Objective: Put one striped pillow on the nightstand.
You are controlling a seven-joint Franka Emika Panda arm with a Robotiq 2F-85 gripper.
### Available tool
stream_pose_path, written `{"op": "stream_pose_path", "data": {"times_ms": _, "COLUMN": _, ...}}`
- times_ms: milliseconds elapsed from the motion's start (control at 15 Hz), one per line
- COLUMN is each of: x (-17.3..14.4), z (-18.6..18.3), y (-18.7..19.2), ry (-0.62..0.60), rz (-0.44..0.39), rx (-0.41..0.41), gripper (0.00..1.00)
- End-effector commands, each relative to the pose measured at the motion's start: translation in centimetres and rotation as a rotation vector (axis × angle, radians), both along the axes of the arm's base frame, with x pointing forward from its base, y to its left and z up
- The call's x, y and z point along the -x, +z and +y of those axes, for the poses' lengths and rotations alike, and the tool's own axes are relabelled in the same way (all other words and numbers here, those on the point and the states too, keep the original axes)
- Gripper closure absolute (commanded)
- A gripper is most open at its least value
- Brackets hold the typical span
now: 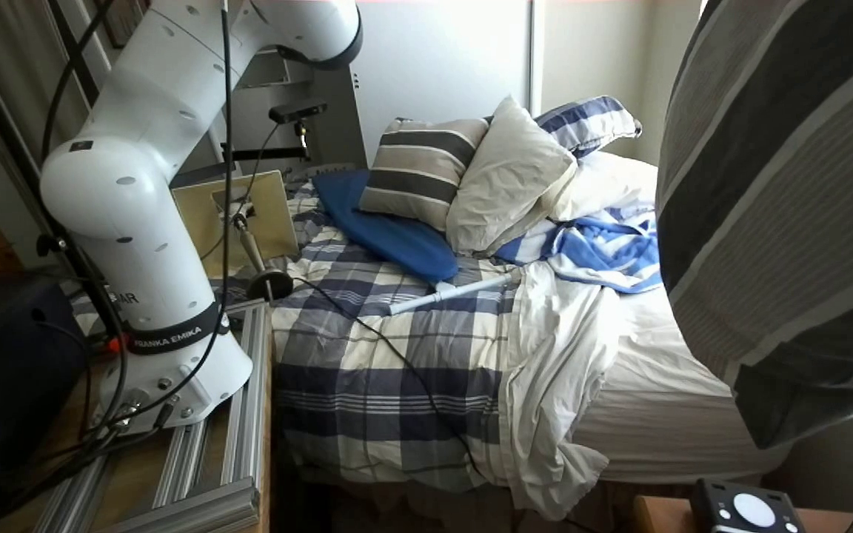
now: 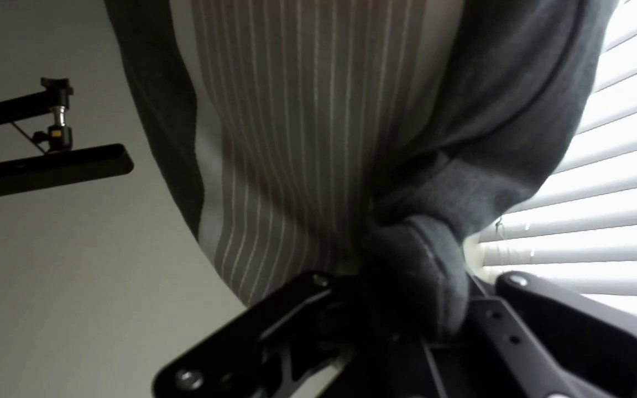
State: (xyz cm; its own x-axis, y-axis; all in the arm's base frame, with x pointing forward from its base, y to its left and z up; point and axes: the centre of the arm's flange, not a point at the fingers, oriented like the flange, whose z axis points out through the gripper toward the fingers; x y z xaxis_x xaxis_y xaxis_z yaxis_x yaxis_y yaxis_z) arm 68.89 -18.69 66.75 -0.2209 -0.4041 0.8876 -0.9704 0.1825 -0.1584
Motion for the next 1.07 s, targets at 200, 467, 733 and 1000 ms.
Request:
{"op": "stream_pose_path", "data": {"times_ms": 200, "x": 0.0, "z": -0.5, "y": -0.6, "ry": -0.031, "rz": 0.014, "rx": 0.027, "gripper": 0.89}}
{"op": "stream_pose_path", "data": {"times_ms": 467, "x": 0.0, "z": -0.2, "y": -0.6, "ry": -0.030, "rz": 0.014, "rx": 0.029, "gripper": 0.89}}
{"op": "stream_pose_path", "data": {"times_ms": 733, "x": -0.1, "z": 0.0, "y": -0.6, "ry": -0.027, "rz": 0.011, "rx": 0.029, "gripper": 0.89}}
{"op": "stream_pose_path", "data": {"times_ms": 1000, "x": -0.7, "z": -1.4, "y": -1.7, "ry": -0.059, "rz": 0.027, "rx": 0.014, "gripper": 0.97}}
